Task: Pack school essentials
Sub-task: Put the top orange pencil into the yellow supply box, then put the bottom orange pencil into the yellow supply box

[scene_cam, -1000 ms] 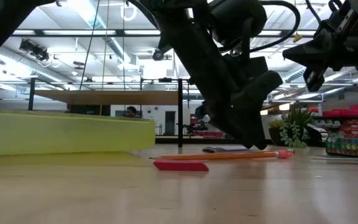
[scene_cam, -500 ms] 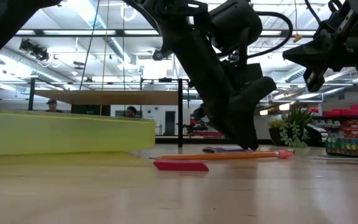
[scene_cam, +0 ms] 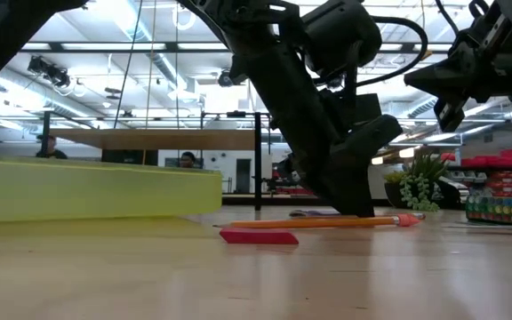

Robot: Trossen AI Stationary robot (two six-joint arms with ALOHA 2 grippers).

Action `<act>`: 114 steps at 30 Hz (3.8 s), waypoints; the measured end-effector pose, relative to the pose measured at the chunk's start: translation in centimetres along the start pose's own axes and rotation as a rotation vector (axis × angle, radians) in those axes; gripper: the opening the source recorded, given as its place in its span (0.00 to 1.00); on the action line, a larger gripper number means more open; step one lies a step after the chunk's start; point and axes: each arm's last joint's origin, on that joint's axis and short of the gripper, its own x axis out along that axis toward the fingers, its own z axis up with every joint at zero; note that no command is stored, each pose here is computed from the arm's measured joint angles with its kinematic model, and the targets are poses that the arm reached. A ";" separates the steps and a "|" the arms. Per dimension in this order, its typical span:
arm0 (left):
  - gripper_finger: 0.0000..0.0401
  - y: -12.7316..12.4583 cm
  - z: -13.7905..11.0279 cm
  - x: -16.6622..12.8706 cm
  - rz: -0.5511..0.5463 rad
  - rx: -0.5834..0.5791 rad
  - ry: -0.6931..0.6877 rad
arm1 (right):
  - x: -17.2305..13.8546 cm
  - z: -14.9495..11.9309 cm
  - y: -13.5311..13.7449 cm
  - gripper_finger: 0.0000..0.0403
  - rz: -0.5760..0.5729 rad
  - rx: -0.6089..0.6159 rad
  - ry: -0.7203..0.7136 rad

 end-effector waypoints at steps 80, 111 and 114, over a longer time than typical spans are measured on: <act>0.02 0.7 3.0 -13.1 -0.010 0.083 0.050 | 0.0 -0.3 -0.2 0.02 -0.016 -0.006 0.032; 0.05 -1.0 -0.6 -5.2 -0.299 0.187 -0.293 | 0.0 -0.6 -0.3 0.02 -0.028 -0.010 0.058; 0.07 -0.9 -1.1 -4.8 -0.305 0.149 -0.383 | 0.0 -0.6 -0.3 0.02 -0.029 -0.011 0.057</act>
